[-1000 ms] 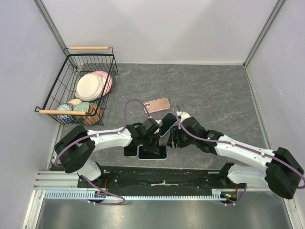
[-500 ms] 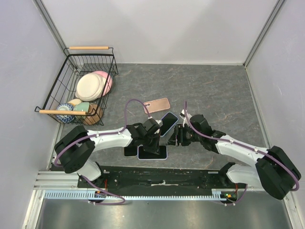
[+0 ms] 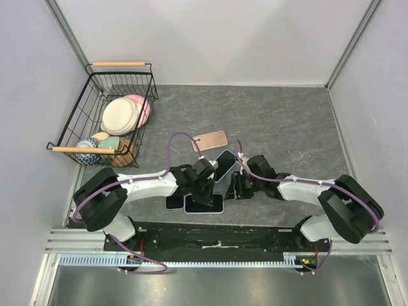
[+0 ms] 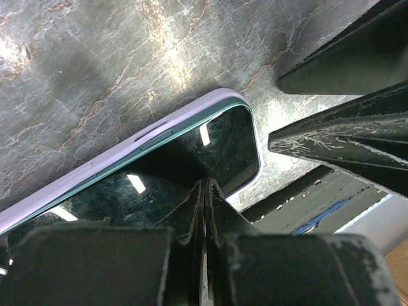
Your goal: Put the phone into the phone case
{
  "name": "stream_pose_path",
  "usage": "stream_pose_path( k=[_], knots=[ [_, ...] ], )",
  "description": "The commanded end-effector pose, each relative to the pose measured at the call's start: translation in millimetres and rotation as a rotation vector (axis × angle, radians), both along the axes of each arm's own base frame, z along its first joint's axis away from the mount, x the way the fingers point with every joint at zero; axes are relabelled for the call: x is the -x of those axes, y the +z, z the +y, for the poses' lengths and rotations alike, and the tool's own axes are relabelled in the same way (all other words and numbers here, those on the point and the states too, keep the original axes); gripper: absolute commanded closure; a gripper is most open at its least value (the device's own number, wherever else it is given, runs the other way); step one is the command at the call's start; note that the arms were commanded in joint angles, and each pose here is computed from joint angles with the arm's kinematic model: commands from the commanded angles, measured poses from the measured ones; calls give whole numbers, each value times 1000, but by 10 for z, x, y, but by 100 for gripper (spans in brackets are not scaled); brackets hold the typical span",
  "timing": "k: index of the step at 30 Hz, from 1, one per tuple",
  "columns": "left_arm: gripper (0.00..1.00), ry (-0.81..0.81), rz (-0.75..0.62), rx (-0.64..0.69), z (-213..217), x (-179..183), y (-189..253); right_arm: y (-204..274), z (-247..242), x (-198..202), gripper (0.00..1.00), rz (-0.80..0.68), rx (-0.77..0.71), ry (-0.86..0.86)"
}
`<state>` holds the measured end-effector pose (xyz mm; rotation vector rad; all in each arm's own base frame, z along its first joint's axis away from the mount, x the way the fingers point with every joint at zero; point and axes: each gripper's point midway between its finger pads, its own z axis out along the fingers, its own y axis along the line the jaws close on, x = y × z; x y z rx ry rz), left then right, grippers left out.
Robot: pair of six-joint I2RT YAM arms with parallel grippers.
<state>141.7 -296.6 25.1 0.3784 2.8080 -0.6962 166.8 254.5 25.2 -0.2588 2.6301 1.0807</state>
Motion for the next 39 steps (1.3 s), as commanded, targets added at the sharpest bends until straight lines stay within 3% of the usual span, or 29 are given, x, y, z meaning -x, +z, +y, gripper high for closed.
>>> stream_pose_path(
  k=[1, 7, 17, 28, 39],
  knots=[
    [98, -1, -2, -252, 498, 61, -381, 5, 120, -83, 51, -30, -47, 34],
    [98, -1, -8, -266, 509, 47, -379, -123, 157, -108, 57, 0, -40, 32],
    [98, 5, -36, -284, 518, -17, -374, -477, -112, -138, 74, 17, 161, -14],
    [98, 27, -37, -293, 411, -113, -424, -817, -337, -71, 76, 46, 412, -31],
    [98, 19, -3, -289, 315, -111, -513, -855, -442, -79, 81, 7, 522, -39]
  ],
)
